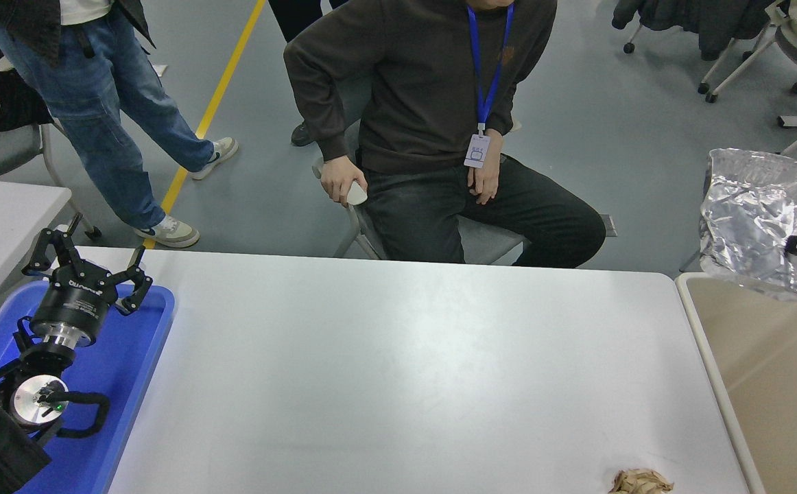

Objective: Clean the table surface

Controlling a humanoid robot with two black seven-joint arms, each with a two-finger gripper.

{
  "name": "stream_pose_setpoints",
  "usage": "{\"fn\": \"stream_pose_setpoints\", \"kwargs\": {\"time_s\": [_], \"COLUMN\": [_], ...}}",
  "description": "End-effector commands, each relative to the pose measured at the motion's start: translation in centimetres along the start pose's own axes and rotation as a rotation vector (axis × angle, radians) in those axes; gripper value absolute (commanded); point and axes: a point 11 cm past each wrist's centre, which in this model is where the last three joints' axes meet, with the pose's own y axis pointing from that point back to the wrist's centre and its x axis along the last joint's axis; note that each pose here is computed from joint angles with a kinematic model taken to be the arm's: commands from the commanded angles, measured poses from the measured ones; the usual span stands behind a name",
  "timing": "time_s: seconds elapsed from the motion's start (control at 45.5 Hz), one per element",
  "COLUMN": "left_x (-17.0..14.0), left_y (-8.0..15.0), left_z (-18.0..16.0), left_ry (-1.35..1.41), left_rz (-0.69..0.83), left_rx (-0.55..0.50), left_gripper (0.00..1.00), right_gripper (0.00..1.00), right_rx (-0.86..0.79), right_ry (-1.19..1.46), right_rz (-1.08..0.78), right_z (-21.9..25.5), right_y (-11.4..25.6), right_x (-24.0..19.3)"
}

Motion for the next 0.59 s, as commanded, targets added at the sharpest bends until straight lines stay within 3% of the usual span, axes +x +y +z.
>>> {"fn": "stream_pose_setpoints", "kwargs": {"time_s": [0.0,0.242,0.571], "left_x": [0.0,0.0,0.0], "left_y": [0.0,0.0,0.0], "left_z": [0.0,0.0,0.0], "left_ry": [0.000,0.000,0.000], "left_rz": [0.000,0.000,0.000], "left_rx": [0.000,0.000,0.000], "left_gripper": [1.00,1.00,1.00], "right_gripper": [0.00,0.00,0.00], "right_rx": [-0.063,-0.154,-0.230], "right_ry": [-0.048,-0.089,-0.125], "right_rz": [0.027,0.034,0.015], "right_z": [4.4,10.0,13.7], "right_y": [0.6,0.5,-1.1], "right_x": [0.1,-1.6,-5.5]}}
